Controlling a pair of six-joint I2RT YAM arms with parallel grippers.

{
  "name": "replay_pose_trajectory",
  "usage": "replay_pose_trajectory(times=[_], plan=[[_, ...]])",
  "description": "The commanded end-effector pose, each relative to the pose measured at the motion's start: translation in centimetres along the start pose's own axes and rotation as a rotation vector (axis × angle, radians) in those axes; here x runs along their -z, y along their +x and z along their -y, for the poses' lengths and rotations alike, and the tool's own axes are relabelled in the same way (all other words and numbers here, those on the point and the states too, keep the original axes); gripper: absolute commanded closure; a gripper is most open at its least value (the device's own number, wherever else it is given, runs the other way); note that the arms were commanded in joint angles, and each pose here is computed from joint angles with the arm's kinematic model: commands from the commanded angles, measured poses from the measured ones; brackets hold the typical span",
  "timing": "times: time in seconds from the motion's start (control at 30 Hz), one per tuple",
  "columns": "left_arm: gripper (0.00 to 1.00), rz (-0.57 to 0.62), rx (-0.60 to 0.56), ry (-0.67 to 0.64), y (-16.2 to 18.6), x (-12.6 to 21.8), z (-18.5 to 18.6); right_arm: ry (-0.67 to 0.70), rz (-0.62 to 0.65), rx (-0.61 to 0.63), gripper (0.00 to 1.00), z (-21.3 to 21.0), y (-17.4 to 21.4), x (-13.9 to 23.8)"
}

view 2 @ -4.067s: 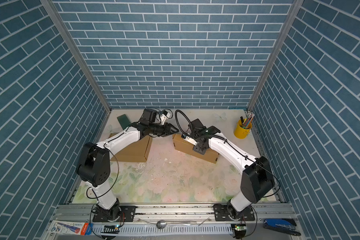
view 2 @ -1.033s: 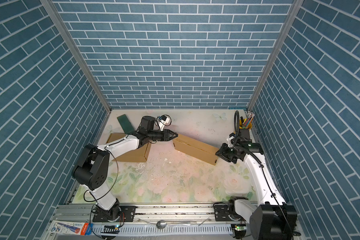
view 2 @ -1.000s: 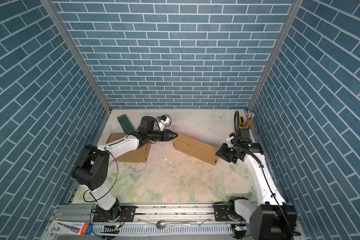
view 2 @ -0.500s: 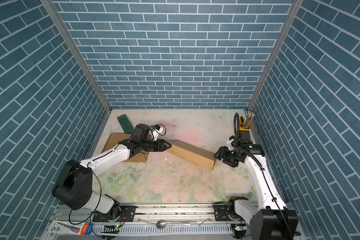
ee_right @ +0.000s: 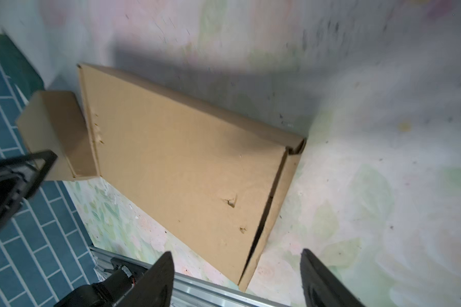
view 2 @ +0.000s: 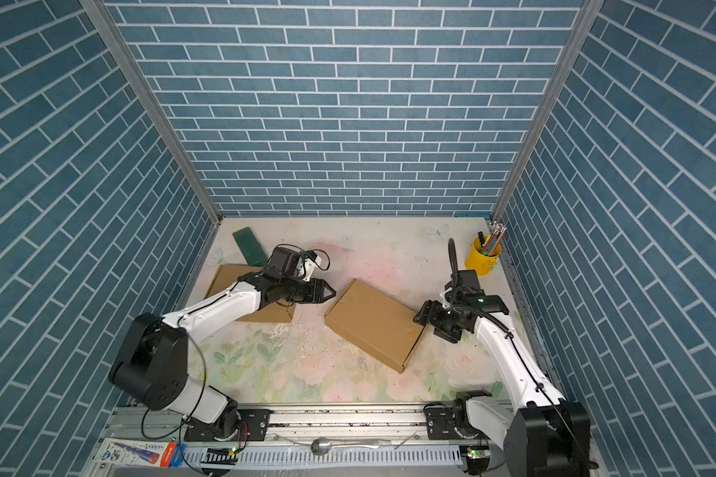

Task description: Fold the paper box

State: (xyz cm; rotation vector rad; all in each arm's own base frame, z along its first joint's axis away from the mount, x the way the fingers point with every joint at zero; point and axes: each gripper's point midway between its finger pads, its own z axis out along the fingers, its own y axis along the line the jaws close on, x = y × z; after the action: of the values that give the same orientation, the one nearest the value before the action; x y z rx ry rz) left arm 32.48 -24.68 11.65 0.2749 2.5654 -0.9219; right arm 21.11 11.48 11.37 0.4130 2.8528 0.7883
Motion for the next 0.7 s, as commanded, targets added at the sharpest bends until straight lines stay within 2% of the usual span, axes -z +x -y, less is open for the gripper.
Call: replay_pose_trajectory(times=[0.0, 0.1, 0.2, 0.47, 0.57, 0.67], plan=[[0.4, -0.002, -0.039, 0.022, -0.6, -2.1, 0.7, 0.007, 0.038, -0.097, 0.26, 0.5, -0.2, -2.1], [0.4, -0.034, -0.024, 0.038, 0.6, -3.8, 0.7, -0.027, 0.026, -0.095, 0.28, -0.2, -0.9, -3.7], [0.4, -0.022, -0.003, 0.038, 0.7, -4.3, 0.2, -0.078, 0.044, -0.064, 0.29, -2.5, -3.5, -4.3], [0.41, 0.108, 0.083, -0.039, -3.7, -3.3, -3.8, -0.102, 0.097, 0.068, 0.3, -7.8, -12.8, -5.4], [0.4, 0.136, 0.089, -0.09, -4.2, -1.9, -4.8, -0.061, 0.094, 0.089, 0.28, -7.1, -15.1, -5.4], [0.37, 0.172, 0.087, -0.143, -4.3, 0.1, -5.7, 0.007, 0.124, 0.115, 0.21, -5.5, -16.8, -4.0]])
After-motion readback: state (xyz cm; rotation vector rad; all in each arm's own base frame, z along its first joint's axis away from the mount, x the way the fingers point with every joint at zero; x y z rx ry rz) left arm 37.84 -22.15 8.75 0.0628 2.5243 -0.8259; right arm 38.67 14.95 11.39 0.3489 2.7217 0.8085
